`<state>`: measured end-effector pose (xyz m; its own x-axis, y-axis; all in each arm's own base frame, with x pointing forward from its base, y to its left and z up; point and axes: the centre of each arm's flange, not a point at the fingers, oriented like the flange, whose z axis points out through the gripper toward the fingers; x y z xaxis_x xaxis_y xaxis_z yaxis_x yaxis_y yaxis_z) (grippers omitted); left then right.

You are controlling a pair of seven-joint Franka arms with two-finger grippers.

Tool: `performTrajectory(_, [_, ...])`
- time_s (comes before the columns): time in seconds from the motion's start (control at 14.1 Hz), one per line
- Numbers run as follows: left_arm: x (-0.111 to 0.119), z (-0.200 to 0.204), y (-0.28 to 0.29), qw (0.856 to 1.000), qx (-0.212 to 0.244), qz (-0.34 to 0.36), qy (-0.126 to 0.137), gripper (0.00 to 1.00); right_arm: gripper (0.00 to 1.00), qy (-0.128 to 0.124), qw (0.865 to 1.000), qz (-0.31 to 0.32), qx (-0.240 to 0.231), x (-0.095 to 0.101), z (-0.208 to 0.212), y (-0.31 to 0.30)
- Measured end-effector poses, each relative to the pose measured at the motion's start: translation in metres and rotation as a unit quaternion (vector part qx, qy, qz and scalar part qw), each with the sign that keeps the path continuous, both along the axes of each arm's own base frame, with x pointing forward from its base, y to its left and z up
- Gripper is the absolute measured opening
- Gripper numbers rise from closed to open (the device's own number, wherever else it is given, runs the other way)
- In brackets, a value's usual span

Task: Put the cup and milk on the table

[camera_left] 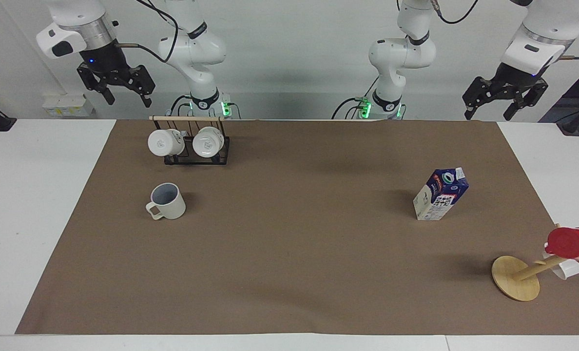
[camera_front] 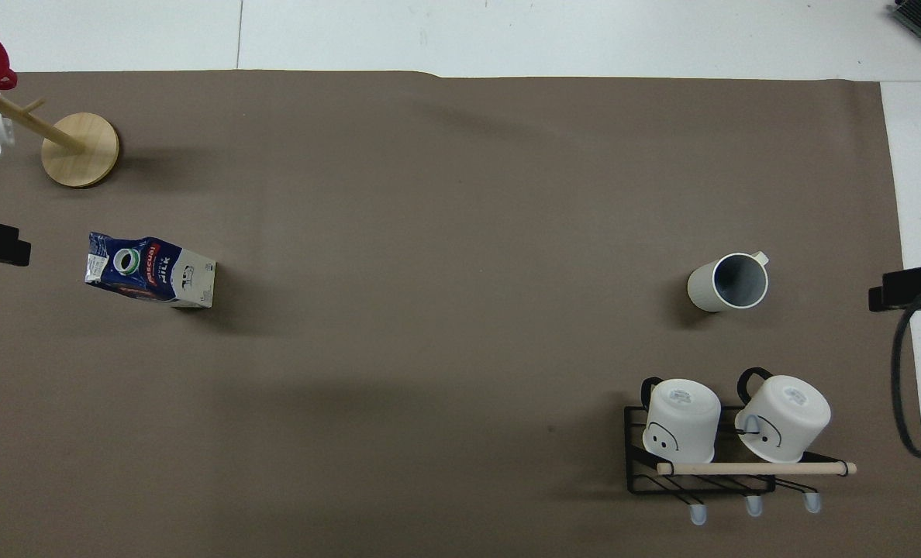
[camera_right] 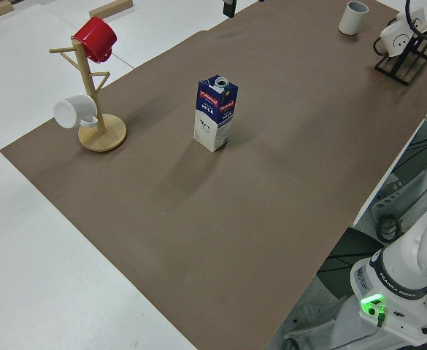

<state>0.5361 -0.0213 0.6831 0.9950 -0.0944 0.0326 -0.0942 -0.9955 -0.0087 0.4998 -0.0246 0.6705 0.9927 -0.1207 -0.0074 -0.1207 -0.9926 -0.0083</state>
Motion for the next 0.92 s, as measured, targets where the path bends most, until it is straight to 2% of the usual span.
performTrajectory(0.28, [0.0000,0.0000,-0.0001,1.000,0.000,0.000,0.000,1.00,1.00,-0.012,1.000,0.003,-0.001,0.0026,0.0019,-0.0001])
performTrajectory(0.92, [-0.0002,0.0001,-0.0009,1.000,0.000,-0.001,0.000,1.00,1.00,-0.015,1.000,0.004,-0.001,0.0013,0.0044,0.0005])
